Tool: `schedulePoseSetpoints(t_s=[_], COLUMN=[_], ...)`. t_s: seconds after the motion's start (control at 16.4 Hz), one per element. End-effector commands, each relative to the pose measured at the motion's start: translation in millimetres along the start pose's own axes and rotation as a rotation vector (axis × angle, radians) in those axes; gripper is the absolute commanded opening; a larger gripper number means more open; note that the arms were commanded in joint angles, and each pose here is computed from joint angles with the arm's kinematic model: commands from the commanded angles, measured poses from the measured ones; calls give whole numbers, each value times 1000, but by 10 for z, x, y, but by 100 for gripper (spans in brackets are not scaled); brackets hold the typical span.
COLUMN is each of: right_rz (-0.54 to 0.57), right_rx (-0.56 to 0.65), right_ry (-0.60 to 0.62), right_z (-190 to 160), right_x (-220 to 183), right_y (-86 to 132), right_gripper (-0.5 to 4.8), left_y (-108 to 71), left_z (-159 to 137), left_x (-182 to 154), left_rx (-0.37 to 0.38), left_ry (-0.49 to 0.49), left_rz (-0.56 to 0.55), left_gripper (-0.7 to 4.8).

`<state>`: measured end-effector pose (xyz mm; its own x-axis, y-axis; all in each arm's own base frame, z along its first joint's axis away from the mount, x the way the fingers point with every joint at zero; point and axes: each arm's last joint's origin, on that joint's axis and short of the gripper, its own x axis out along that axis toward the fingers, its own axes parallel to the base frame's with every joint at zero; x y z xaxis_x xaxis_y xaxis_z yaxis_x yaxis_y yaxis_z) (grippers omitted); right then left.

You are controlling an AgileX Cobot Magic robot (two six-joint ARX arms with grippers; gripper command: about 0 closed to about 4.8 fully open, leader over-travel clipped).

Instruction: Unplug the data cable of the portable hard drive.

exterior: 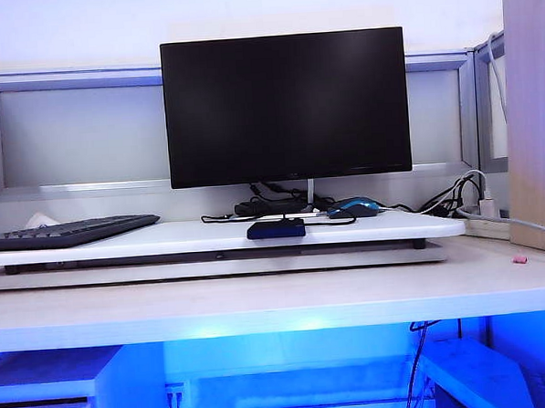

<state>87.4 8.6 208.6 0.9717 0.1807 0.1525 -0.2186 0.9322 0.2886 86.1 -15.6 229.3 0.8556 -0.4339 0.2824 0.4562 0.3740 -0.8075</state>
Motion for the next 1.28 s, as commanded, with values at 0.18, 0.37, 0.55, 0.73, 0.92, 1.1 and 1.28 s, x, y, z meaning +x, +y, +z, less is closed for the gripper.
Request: schedulePoseSetpoints(t_s=[0.18,0.37,0.55,0.73,0.92,1.1,1.28], right_rz=[11,11,14,67,111,174,163], right_rx=[24,55,56,63,74,84,86], right_ry=[-11,-5,6,68,133,224,259], right_z=[36,82,246,383,370,204,40], right_x=[42,117,266,586,855,1495,1722], right_y=[8,14,51,75,78,179,125], right_gripper=[275,277,289,334,339,339,339], left_y=[-154,-64,133,309,496,1023,1494], left_z=[178,235,171,-67,-316,-478,-855], left_x=[226,514,778,1066,1228,2438,2920], left_rx=[-23,-66,-136,-163,-203,-282,-356], left_ry=[16,140,231,264,340,510,592], left_rz=[18,17,25,13,58,118,181], left_gripper=[479,479,479,479,479,479,479])
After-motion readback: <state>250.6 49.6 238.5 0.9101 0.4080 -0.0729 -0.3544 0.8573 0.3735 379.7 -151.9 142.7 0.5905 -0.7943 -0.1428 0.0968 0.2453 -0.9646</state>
